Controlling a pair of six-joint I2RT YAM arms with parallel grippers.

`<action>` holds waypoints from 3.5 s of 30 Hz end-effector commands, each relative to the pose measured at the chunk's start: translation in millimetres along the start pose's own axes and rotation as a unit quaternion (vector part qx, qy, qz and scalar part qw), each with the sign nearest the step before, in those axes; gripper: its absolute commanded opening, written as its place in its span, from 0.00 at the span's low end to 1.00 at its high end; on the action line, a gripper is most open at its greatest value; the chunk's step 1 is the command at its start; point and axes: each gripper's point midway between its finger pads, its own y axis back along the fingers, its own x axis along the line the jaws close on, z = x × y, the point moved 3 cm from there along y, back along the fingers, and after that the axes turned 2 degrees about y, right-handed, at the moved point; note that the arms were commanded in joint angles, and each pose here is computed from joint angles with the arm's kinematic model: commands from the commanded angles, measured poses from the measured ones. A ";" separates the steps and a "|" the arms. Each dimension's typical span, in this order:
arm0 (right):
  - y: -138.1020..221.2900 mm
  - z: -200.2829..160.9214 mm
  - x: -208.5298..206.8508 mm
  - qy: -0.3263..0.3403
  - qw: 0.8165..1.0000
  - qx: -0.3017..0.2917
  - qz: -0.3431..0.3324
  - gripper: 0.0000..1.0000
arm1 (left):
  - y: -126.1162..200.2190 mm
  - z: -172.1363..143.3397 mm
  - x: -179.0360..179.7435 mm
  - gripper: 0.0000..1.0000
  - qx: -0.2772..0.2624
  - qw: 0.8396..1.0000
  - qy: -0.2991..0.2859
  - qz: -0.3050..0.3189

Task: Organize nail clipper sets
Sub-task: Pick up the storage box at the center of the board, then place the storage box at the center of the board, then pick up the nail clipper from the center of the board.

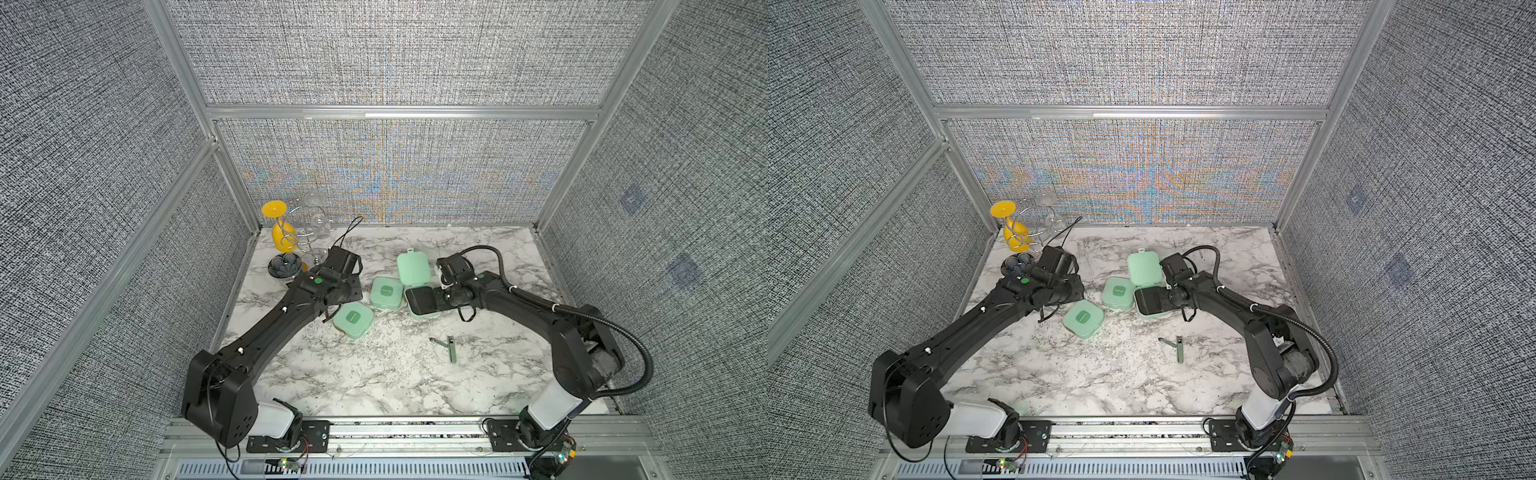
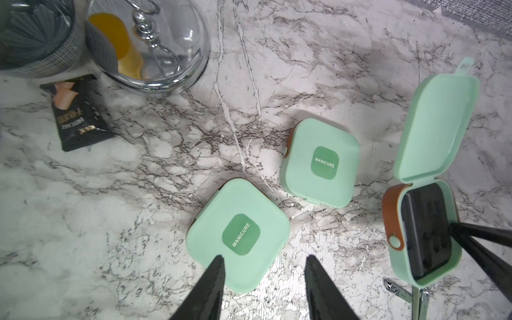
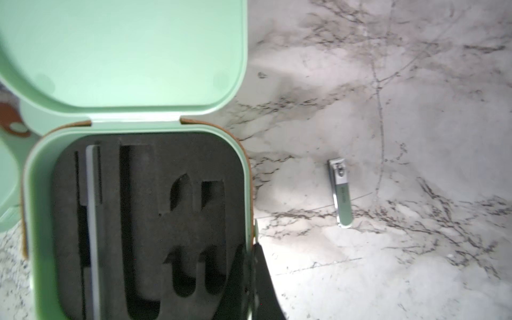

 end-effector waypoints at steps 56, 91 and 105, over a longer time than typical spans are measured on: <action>58.7 -100.7 6.4 -0.055 0.985 0.083 -0.140 0.51 | 26.5 -67.8 8.6 0.65 0.052 0.991 0.009 -0.124; 1.1 -147.6 1.2 -0.105 0.982 0.119 -0.100 0.35 | 7.0 -79.7 3.5 0.62 0.076 0.989 0.022 -0.128; -4.9 -147.2 0.9 -0.114 0.982 0.125 -0.083 0.15 | 5.2 -80.7 1.7 0.62 0.079 0.988 0.024 -0.128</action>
